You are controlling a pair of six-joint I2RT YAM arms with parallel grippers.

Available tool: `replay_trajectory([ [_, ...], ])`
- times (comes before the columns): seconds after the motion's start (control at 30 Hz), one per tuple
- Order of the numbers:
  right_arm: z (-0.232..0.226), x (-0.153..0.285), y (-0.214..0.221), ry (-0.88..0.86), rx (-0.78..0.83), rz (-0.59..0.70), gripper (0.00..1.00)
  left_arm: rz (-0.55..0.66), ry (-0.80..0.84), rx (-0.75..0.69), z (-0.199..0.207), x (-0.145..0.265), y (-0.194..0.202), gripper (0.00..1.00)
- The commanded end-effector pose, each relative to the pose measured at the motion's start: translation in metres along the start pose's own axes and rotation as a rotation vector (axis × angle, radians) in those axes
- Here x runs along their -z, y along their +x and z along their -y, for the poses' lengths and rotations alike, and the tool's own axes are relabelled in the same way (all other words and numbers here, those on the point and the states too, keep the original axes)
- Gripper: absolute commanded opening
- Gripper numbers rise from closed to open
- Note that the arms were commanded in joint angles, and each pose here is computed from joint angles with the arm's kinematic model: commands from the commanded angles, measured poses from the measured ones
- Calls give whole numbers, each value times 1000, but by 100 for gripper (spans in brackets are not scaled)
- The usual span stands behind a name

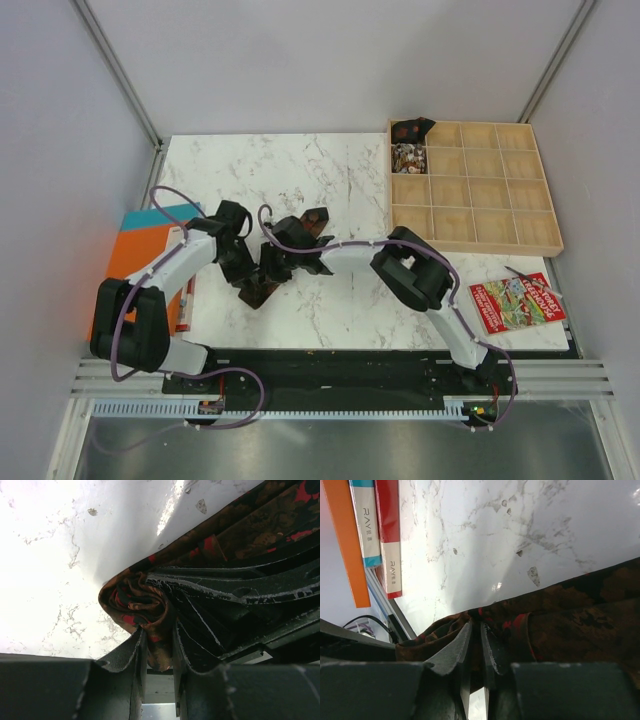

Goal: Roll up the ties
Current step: Roll the tie at the center of the board.

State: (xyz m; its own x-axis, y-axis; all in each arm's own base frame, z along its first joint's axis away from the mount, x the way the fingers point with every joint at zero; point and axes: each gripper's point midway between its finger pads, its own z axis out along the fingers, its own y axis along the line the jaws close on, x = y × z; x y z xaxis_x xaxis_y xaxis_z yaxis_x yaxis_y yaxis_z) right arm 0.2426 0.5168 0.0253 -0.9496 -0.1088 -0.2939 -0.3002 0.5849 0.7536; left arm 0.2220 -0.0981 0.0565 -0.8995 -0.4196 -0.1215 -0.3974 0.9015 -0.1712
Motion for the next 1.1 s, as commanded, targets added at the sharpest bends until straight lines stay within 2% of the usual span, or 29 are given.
replay_trajectory([
  [0.0, -20, 14, 0, -47, 23, -36, 24, 81, 18, -41, 12, -11, -25, 2],
  [0.4, -10, 54, -41, -48, 12, 26, 49, 49, -2, -70, 17, -22, -28, 2],
  [0.67, 13, 92, -50, -23, -13, 63, 53, 36, -3, -90, 23, -24, -30, 4],
  [0.77, 20, 104, -55, -13, -17, 83, 53, 39, -2, -99, 27, -24, -31, 18],
  [0.8, 26, 106, -51, -4, -21, 76, 53, 42, -1, -102, 28, -24, -32, 26],
  [0.87, 27, 111, -51, -1, -22, 83, 53, 52, 1, -108, 31, -22, -35, 38],
  [0.9, 31, 113, -49, 5, -21, 81, 53, 56, -1, -111, 31, -20, -35, 50],
  [1.0, 28, 119, -47, 3, -14, 87, 53, 76, 13, -128, 38, -14, -36, 69],
  [1.07, 26, 121, -46, 0, -2, 90, 53, 94, 30, -137, 44, -7, -38, 75],
])
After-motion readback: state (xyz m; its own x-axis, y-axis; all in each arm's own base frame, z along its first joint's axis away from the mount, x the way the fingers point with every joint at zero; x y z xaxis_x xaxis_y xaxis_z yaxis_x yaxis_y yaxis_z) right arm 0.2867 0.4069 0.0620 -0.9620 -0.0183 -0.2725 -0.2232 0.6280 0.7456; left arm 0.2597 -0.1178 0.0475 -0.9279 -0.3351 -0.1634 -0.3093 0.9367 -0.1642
